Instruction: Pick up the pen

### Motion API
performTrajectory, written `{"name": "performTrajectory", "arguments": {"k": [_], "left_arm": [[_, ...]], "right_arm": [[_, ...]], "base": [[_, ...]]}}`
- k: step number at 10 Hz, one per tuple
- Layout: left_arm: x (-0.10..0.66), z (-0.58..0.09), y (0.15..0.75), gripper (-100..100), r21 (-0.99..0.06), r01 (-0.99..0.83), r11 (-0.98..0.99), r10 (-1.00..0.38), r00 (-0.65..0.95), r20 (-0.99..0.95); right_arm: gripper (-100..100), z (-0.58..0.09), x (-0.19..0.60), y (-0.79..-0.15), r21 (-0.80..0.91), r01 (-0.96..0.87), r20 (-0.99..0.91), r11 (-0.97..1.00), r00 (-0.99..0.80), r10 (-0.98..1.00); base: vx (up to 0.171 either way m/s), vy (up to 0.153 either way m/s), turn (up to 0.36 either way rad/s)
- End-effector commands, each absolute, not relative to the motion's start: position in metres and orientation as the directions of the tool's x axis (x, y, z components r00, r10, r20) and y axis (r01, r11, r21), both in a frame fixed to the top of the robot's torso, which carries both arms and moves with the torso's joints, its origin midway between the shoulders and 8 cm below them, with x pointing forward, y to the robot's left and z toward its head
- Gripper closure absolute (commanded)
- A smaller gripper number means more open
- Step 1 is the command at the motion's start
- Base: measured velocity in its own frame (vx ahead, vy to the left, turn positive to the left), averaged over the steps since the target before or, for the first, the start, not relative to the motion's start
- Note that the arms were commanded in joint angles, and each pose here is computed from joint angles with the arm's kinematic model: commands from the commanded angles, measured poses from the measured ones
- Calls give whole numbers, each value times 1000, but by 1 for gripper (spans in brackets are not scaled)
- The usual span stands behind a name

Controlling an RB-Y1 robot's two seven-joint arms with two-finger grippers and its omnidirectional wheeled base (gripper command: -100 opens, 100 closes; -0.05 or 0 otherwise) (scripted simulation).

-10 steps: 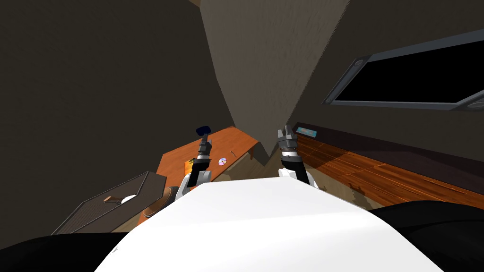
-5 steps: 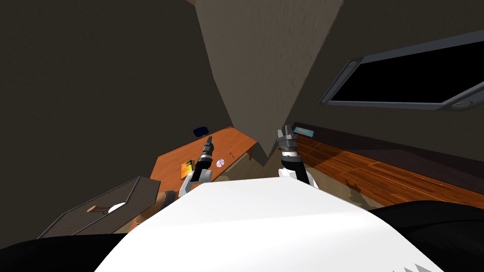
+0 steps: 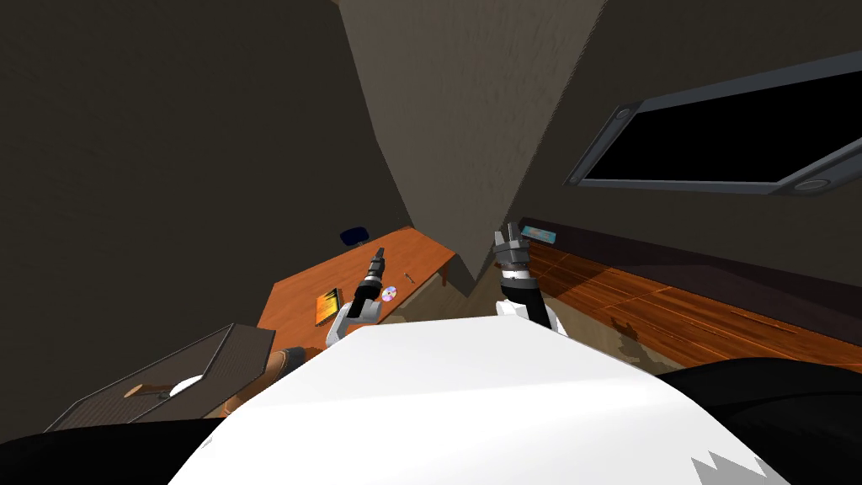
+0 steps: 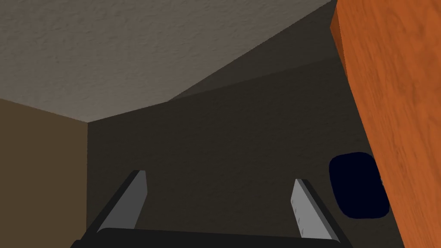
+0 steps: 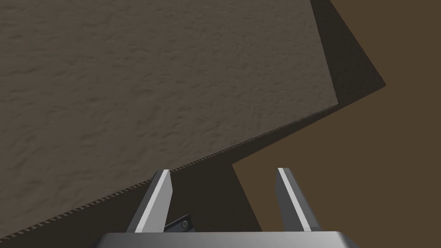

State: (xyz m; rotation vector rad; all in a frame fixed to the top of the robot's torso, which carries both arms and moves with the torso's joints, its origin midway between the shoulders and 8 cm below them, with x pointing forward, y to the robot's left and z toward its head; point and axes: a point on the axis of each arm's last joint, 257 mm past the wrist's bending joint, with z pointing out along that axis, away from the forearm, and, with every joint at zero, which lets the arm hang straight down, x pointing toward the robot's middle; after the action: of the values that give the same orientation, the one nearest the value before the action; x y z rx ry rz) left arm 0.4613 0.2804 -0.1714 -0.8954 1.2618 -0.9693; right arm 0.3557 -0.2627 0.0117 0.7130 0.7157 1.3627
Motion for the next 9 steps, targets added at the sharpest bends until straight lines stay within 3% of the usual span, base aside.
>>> {"name": "performTrajectory", "arguments": {"k": [1, 9], "left_arm": [[468, -192, 280, -100, -931, 28, 364, -931, 31, -363], [478, -277, 285, -100, -877, -205, 435, -899, -57, -433]], "right_arm": [[0, 12, 356, -263, 798, -597, -39, 75, 74, 997], [0, 12, 356, -263, 798, -597, -39, 75, 74, 997]], "base": [[33, -33, -36], [33, -33, -40]]}}
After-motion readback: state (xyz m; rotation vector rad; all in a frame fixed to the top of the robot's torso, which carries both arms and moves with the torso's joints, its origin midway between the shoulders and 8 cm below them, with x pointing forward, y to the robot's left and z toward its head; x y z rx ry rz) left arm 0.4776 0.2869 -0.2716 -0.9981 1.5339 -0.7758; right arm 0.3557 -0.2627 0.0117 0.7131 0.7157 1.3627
